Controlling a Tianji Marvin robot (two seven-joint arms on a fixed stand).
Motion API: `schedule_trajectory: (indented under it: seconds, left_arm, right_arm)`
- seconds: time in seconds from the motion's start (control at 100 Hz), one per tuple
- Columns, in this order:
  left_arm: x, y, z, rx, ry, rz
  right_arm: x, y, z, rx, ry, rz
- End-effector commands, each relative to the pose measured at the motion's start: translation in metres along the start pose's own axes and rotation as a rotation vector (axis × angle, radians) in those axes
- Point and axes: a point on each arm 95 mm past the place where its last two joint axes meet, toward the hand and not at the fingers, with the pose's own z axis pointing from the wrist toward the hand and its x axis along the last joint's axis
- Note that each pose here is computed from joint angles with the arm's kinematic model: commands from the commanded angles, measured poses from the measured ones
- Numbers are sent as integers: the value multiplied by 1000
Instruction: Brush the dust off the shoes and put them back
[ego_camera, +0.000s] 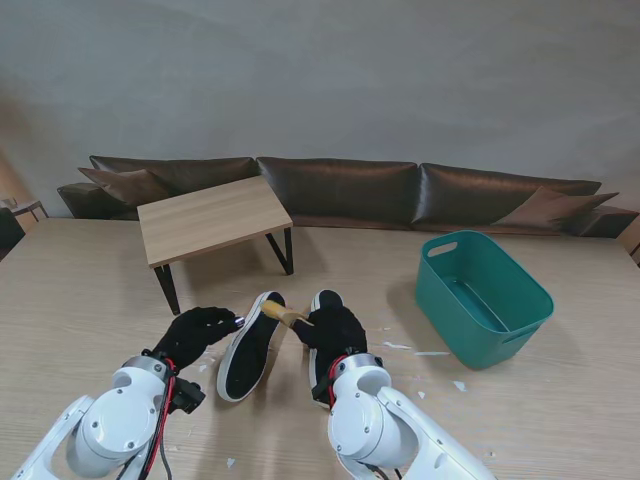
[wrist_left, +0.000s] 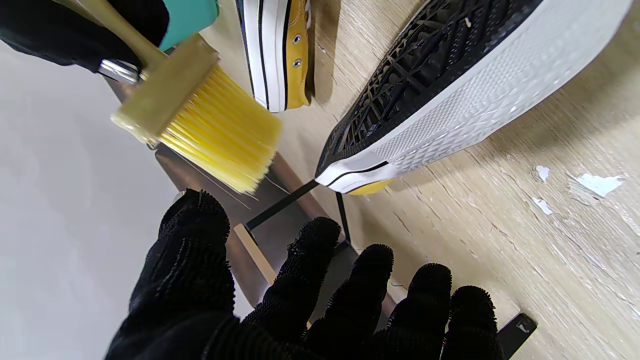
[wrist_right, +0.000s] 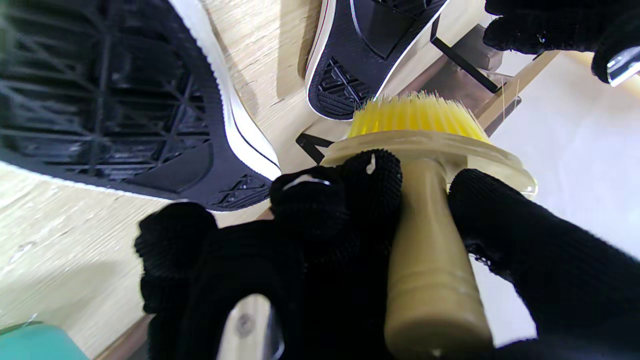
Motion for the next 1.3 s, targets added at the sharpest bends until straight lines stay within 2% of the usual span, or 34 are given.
schedule_trajectory:
  seconds: [0.0, 0.3, 0.48, 0.82, 1.29]
  left_arm:
    - [1, 3, 1, -25, -2, -9]
    - [0, 4, 4, -33, -10, -14]
    - [1, 5, 5, -34, -15, -17]
    - [1, 4, 5, -33, -17, -13]
    - [1, 4, 6, -36, -18, -16]
  right_arm:
    - [9, -7, 3, 17, 1, 16]
    - [14, -25, 19, 14, -36, 6]
    - [13, -33, 21, 33, -50, 0]
    - [3, -33, 11, 89, -39, -6]
    - [-18, -25, -17, 187, 15, -14]
